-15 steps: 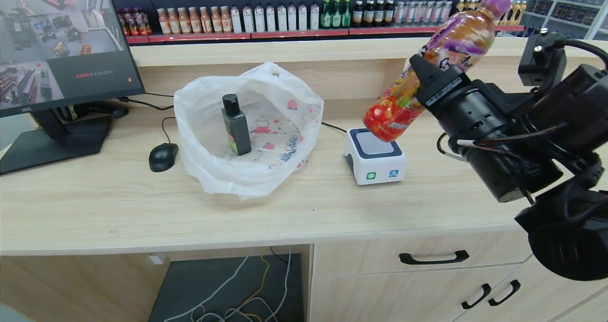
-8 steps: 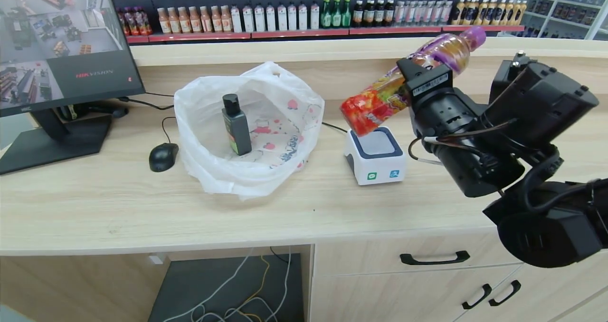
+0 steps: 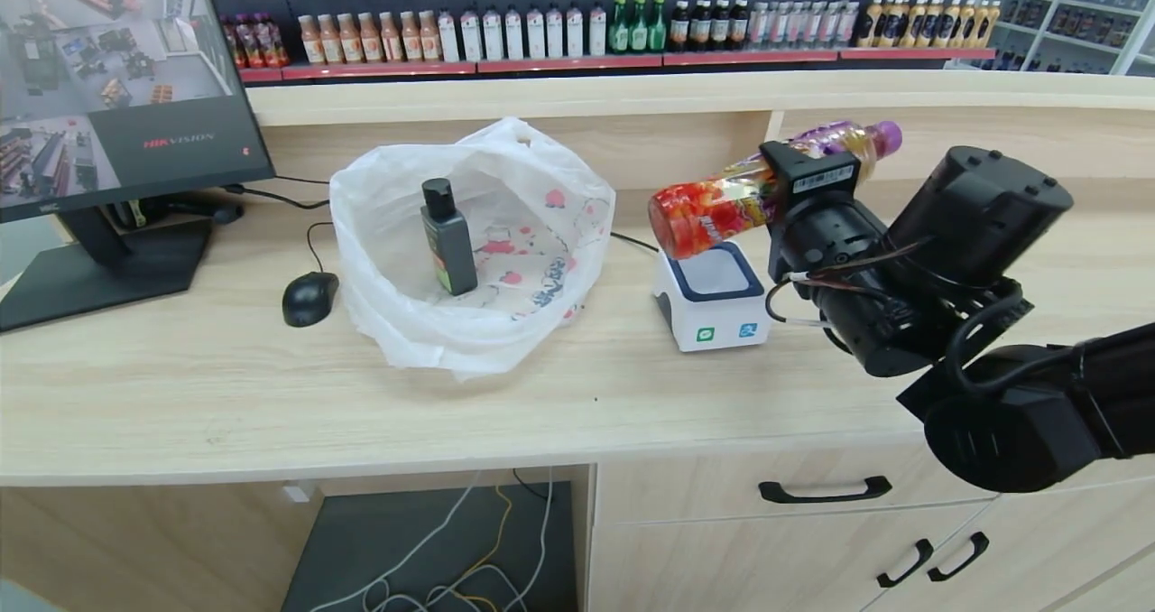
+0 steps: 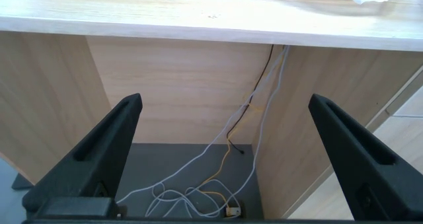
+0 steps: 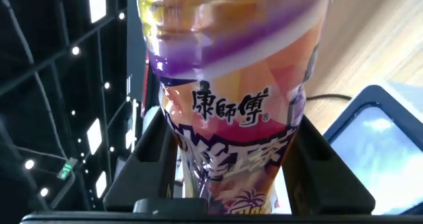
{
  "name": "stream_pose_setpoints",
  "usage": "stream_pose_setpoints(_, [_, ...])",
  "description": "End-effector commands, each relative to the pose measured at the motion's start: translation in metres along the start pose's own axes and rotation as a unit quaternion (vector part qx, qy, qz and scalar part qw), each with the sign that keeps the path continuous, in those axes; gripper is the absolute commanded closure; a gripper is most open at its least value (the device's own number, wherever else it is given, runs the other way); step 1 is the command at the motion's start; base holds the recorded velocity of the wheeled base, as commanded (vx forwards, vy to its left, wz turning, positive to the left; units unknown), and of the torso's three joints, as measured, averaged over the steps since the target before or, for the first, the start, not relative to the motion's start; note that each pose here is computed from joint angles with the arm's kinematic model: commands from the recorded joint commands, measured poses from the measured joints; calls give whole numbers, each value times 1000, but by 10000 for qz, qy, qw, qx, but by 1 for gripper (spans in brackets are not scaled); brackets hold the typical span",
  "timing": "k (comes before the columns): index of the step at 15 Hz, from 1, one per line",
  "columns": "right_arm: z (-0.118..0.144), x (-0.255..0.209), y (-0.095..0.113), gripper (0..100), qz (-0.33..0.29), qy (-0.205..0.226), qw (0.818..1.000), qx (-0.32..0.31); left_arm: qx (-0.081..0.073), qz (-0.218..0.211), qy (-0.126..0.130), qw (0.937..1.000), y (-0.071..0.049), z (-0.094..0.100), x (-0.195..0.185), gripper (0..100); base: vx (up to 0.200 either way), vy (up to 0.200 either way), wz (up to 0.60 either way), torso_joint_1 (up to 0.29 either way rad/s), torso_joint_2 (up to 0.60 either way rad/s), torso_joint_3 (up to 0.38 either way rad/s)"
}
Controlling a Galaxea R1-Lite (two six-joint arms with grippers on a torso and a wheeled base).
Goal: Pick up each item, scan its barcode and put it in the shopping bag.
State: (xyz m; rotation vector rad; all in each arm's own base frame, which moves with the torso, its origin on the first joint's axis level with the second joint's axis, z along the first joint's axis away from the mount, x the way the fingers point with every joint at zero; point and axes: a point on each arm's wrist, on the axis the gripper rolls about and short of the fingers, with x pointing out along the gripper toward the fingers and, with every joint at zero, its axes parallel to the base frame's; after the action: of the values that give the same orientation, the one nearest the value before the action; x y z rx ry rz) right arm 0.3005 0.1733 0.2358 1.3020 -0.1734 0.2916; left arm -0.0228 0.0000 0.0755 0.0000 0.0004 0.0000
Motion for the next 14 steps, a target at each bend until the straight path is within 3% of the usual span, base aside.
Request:
stream_pose_setpoints(1, [4,2,-3,100,-48,-56,9999,85,0,0,-2,10000,0,0,0,0,0,0,0,0,0,0])
stream_pose_setpoints(14, [4,7,-32,100,-401,-76,9987,293,0,0,-2,10000,0,0,0,0,0,0,0,0,0,0])
